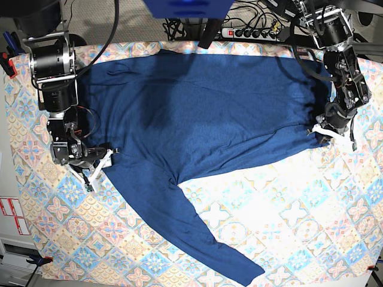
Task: Fold the T-shirt properly
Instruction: 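Fold the side edges inward toward the shirt's middle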
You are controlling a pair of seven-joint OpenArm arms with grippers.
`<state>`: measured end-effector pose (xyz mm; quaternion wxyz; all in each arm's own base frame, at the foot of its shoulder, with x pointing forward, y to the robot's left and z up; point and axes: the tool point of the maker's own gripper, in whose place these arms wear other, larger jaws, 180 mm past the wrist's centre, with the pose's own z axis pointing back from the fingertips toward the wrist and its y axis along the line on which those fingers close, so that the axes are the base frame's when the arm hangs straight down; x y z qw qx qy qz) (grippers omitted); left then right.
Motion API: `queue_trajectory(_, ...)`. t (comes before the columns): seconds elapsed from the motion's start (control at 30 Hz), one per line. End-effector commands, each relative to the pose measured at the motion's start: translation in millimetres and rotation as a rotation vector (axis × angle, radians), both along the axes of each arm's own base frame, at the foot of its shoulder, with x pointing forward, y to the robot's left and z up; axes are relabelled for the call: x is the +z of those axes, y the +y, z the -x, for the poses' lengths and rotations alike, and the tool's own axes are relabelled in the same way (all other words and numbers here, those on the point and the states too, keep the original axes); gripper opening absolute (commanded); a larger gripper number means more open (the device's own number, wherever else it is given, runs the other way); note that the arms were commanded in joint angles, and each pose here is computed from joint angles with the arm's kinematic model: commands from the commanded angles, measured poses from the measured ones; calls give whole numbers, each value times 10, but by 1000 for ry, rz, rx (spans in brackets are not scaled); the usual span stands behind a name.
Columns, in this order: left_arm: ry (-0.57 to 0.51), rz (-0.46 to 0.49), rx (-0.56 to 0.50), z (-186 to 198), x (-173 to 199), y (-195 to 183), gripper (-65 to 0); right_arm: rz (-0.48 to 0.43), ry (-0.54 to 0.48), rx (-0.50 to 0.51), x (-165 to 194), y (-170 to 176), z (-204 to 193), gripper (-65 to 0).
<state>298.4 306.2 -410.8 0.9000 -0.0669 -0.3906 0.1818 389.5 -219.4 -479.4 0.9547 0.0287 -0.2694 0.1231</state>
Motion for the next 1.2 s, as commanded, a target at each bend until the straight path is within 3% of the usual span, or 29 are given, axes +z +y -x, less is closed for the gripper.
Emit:
queue_trajectory(0.0, -47, -23, 2, -76, 149, 79, -650, -9, 19, 42, 23, 18, 11, -374)
queue_trajectory(0.2, -39, -23, -2, -55, 126, 65, -650, -73, 41, 187, 47, 160, 116, -650)
queue_trajectory(0.37, -38, -23, -2, -49, 121, 65, -650, -101, 32, 148, 56, 28, 181, -645)
queue_trajectory(0.57, -31, -36, -6, 39, 108, 74, -650, -98, -62, 94, 304, -134, 303, -645)
queue_trajectory(0.93, -60, -112, -60, 255, 339, 2, -650, -11, -147, 215, 658, 69, 681, -645)
queue_trajectory(1.07, -44, -147, -79, 380, 366, 41, -650, -63, -165, 237, 714, 235, 889, -645)
queue_trajectory(1.17, -32, -148, -80, 433, 342, 47, -650, -88, -180, 199, 770, 166, 1027, -646)
